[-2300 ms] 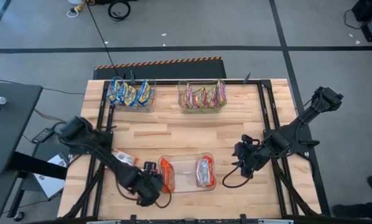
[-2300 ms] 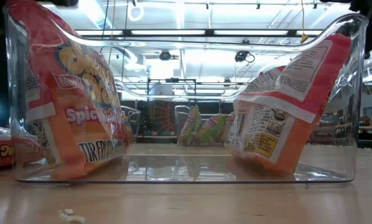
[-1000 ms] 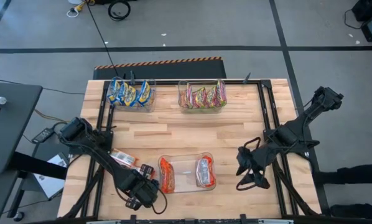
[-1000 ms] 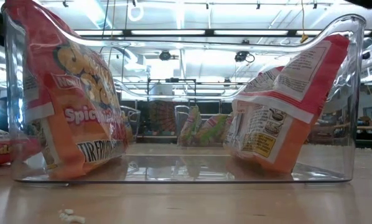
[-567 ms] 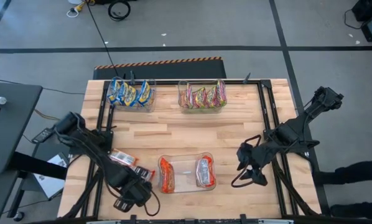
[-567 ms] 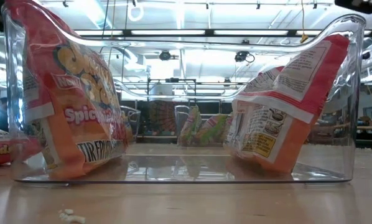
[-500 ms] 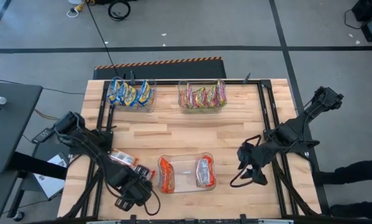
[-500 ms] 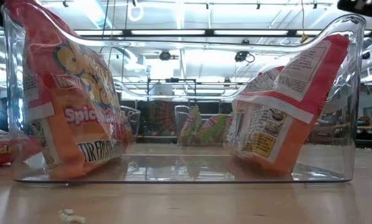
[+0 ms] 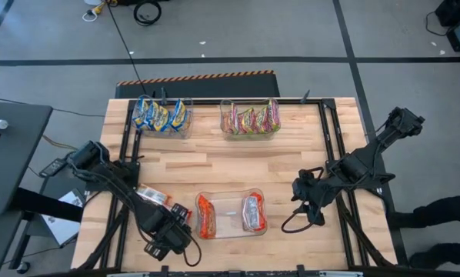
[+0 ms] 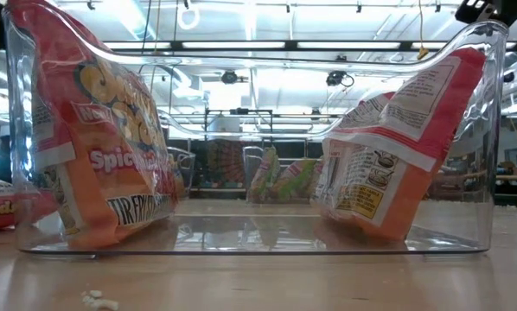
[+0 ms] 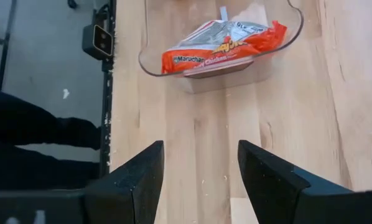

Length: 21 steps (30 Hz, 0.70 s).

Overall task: Sort Maruchan noodles
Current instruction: Put the orange noodle pack into the bottom transparent bin

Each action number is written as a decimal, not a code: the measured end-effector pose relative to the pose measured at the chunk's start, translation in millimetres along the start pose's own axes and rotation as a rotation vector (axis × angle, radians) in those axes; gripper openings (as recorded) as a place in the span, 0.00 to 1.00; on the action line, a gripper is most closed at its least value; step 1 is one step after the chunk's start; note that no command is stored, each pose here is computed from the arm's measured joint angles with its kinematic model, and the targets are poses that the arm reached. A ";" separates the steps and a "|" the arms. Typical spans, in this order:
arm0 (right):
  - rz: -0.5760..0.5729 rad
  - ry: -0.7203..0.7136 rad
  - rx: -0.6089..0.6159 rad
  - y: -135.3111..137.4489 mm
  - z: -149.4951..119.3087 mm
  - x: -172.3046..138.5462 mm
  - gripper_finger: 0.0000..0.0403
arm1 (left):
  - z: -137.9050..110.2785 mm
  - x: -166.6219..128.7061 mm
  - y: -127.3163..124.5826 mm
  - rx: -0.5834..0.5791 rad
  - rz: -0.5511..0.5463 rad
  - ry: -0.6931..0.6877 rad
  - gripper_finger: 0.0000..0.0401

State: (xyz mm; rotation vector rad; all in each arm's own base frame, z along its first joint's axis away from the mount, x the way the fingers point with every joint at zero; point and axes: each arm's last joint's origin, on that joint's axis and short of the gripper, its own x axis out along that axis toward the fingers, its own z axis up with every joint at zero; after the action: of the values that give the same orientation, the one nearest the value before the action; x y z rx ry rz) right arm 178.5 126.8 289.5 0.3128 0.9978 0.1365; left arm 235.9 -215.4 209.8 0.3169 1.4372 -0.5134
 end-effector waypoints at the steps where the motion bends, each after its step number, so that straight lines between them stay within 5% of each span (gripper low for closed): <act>1: 0.000 0.000 -0.003 0.1 0.1 0.2 0.52 | 0.6 3.5 1.1 0.002 0.035 0.008 0.71; 5: -0.005 -0.004 0.001 0.0 0.3 0.5 0.52 | 3.6 15.6 13.1 -0.106 0.122 0.043 0.71; 13: 0.001 0.002 0.006 0.6 -0.3 0.5 0.52 | -15.4 41.5 20.0 -0.204 0.044 0.141 0.67; 21: 0.001 0.005 0.006 0.5 -0.5 0.5 0.52 | -22.0 48.5 14.8 -0.174 0.079 0.152 0.36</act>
State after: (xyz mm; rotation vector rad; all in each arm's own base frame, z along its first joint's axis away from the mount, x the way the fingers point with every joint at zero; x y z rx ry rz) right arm 178.3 127.5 289.1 0.3189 1.0031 0.1347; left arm 227.3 -198.7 157.8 0.2766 1.5986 -0.3026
